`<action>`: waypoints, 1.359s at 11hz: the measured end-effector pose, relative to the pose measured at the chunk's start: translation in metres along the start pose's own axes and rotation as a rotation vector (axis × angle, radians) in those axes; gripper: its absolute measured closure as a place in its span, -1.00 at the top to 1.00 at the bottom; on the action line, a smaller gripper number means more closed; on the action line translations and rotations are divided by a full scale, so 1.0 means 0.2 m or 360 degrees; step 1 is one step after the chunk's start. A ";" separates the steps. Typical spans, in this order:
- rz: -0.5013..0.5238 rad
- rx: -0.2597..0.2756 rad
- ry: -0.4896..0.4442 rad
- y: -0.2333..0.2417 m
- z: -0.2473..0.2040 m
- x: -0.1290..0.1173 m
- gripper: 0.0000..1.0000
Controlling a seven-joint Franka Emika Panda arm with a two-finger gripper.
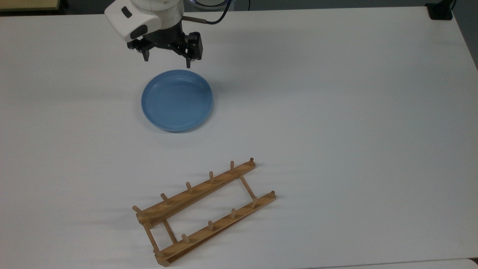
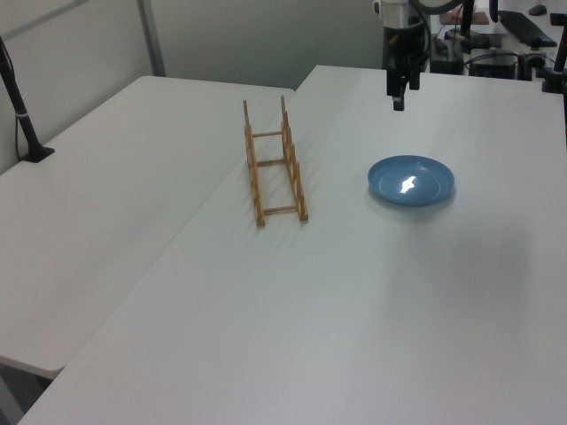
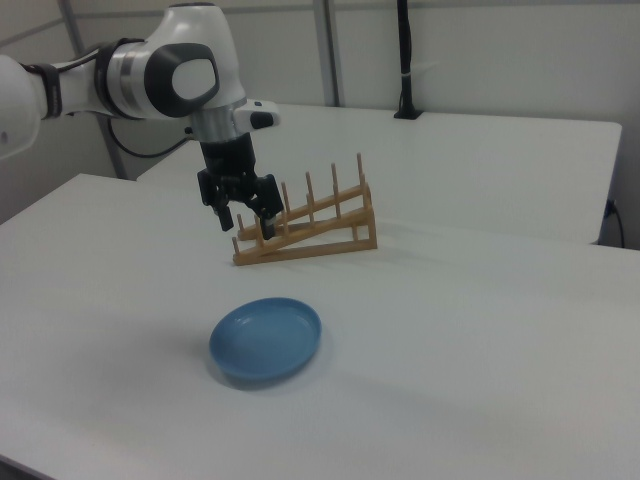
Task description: Place plate in plate rack
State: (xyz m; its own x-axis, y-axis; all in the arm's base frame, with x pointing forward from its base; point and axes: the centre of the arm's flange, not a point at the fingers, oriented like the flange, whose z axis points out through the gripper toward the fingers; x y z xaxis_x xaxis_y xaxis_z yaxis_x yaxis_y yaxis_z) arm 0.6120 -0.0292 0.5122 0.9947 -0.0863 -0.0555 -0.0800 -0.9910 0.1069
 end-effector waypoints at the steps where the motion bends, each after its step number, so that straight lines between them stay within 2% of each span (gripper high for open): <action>1: -0.0013 -0.0003 0.0019 0.00 0.02 0.02 1.00; 5: -0.0017 -0.0040 0.0034 -0.02 0.27 0.17 1.00; 6: -0.0032 -0.0051 -0.0005 0.01 0.36 0.19 1.00; 9: -0.0232 -0.0053 -0.0156 0.17 0.65 0.24 0.92; 11: -0.0407 0.0025 -0.0224 0.33 0.81 0.24 0.81; 13: -0.0492 0.0040 -0.0258 0.37 0.91 0.25 0.75; 15: -0.0516 0.0032 -0.0259 0.36 0.98 0.27 0.54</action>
State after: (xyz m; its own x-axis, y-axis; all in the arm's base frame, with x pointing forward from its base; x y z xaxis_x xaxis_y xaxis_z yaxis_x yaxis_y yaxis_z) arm 0.6481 -0.1250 0.3215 0.9456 0.2191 -0.2405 0.2348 -0.9713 0.0384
